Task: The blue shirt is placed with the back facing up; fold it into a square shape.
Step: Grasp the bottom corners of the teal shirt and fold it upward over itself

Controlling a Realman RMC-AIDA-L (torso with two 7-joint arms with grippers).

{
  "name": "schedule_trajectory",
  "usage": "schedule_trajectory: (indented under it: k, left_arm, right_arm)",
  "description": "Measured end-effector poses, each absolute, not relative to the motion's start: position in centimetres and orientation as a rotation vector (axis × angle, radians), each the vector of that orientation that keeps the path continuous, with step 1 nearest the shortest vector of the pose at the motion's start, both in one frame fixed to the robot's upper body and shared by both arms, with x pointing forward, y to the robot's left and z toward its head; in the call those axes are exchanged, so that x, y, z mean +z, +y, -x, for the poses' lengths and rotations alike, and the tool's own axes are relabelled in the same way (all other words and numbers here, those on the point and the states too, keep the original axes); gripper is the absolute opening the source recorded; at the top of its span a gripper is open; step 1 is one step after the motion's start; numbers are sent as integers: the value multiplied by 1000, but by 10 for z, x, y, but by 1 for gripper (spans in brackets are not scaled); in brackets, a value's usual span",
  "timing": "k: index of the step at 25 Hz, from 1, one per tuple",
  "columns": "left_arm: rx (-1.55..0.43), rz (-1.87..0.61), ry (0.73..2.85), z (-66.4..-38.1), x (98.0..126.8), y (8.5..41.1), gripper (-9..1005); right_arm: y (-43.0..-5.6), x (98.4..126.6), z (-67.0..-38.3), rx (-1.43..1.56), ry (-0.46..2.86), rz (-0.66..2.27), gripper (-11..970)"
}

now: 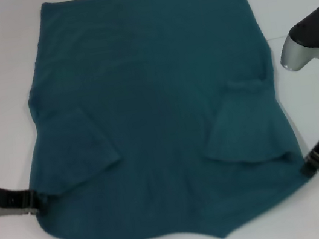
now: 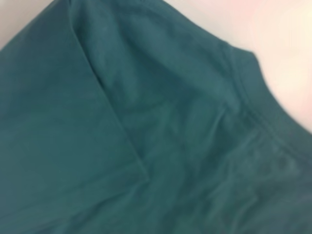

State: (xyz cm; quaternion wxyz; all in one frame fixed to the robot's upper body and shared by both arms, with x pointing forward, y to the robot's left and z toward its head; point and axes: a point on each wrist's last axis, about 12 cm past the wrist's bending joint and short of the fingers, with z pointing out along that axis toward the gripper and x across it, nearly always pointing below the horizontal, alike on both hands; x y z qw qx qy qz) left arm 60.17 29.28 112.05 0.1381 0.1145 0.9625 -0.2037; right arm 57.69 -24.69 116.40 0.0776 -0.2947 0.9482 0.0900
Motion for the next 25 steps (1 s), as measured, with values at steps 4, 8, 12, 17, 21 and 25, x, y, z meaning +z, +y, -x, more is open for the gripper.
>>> schedule_trajectory:
  k: [4, 8, 12, 17, 21, 25]
  left_arm:
    - [-598, -371, 2869, -594, 1122, 295, 23]
    - [-631, -394, 2938, -586, 1123, 295, 23]
    - [-670, -419, 3011, -575, 1122, 296, 23]
    - [-800, -444, 3116, -555, 1120, 294, 23]
    - [-907, -448, 3184, -538, 1115, 292, 23]
    - [-968, -453, 3219, -529, 1111, 290, 23]
  right_arm:
    - [-242, 1169, -570, 309, 2872, 1015, 65]
    - [-241, 1170, -562, 353, 2902, 1136, 65]
    - [-248, 1170, -559, 356, 2932, 1184, 65]
    - [-254, 1167, -557, 322, 2971, 1215, 65]
    - [-251, 1156, -550, 275, 3007, 1354, 65]
    - [-246, 1147, -546, 269, 3033, 1431, 65]
